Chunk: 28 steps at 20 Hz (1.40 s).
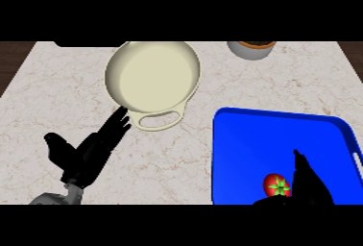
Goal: Pick the tomato from the tray and place it in the pot
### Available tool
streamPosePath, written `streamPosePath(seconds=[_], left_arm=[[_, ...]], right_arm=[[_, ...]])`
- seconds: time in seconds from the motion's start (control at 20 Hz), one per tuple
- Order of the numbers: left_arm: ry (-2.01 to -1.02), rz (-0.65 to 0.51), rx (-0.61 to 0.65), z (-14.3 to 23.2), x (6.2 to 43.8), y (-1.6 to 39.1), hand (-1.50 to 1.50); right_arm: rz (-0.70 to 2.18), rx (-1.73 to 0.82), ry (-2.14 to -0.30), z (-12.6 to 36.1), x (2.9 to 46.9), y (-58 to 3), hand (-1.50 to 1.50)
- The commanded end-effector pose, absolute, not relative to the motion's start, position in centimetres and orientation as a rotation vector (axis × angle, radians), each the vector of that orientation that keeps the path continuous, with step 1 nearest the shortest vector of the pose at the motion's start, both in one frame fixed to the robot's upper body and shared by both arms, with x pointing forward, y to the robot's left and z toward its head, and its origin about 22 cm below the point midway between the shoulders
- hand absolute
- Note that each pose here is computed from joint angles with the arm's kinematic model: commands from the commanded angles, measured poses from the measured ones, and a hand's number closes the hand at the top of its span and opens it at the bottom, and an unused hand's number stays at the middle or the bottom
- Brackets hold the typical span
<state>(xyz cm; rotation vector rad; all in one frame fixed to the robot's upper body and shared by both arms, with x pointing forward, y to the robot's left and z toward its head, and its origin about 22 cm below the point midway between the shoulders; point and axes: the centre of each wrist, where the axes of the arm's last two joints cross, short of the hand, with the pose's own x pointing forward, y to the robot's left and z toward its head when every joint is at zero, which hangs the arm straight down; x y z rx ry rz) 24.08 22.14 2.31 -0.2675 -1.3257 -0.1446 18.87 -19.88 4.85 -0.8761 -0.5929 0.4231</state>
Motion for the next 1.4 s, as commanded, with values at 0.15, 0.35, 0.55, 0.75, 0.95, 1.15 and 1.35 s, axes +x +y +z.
streamPosePath(seconds=[0.15, 0.35, 0.55, 0.75, 0.95, 1.15, 1.35], left_arm=[[-1.319, -0.155, -0.267, 1.4, 23.7, 21.3, 0.00], [-1.318, -0.137, -0.278, 3.2, 24.3, 23.1, 0.00], [-1.327, -0.157, -0.244, 3.1, 23.6, 20.9, 0.00], [-1.336, -0.125, -0.276, 3.5, 24.9, 22.1, 0.00], [-1.310, -0.133, -0.264, 2.8, 23.8, 22.3, 0.00], [-1.337, -0.203, -0.309, 2.5, 24.4, 20.8, 0.00], [-1.320, -0.208, -0.317, 2.6, 24.9, 20.8, 0.00]], right_arm=[[0.382, -0.897, -0.407, 3.8, 18.3, -19.2, -1.50], [0.310, -0.869, -0.467, 3.3, 19.8, -20.5, 1.50], [0.404, -0.825, -0.575, 2.3, 19.5, -19.7, 1.50], [0.415, -0.850, -0.584, 1.5, 21.0, -19.7, 1.50], [0.439, -0.879, -0.599, 1.5, 21.2, -20.1, 1.50], [0.958, -0.720, -0.834, 2.9, 23.8, -17.0, 1.50], [1.248, -0.629, -0.997, 5.1, 27.1, -16.7, 1.50]])
